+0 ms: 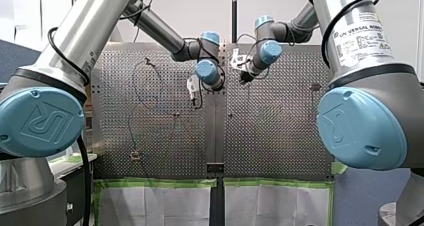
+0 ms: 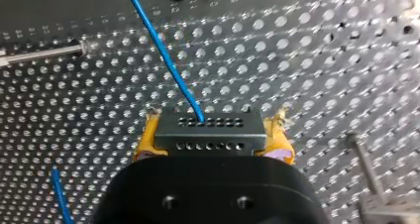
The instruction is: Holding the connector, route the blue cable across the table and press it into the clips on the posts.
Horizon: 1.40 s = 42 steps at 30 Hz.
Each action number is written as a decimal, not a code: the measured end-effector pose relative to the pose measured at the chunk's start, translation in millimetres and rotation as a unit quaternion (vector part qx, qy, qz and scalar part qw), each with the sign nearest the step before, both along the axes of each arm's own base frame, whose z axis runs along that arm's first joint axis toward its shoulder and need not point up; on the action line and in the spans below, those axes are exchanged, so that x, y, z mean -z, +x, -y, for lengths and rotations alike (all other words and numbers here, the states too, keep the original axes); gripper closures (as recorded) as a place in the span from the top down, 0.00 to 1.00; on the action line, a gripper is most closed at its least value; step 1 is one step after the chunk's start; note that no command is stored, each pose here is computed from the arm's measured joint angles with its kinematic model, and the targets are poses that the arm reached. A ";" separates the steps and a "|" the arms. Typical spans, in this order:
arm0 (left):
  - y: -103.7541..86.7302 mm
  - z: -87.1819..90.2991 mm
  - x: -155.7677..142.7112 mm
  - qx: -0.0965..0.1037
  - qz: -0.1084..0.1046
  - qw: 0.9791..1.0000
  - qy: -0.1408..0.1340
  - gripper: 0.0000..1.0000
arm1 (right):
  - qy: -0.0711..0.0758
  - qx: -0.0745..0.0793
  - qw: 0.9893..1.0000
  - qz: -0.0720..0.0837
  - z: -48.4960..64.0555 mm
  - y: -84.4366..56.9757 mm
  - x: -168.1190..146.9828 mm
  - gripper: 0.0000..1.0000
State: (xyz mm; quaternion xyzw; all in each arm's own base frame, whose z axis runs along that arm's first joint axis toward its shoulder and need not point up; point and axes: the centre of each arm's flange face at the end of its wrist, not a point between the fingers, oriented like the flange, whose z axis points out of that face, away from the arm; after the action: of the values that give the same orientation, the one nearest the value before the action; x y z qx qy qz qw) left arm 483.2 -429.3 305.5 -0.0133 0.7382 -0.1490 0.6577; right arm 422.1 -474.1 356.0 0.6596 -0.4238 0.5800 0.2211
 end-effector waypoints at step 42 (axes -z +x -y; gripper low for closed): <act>-1.7 -11.2 118.3 0.049 0.006 0.998 -0.044 0.00 | 0.060 0.002 0.997 -0.044 -1.5 -29.0 128.4 0.00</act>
State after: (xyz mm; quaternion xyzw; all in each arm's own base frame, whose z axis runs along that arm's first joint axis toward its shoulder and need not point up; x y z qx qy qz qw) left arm 481.5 -418.1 187.2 -0.0048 0.7269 -0.2137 0.6527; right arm 393.1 -472.6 227.6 0.6957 -0.4490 0.5237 0.2004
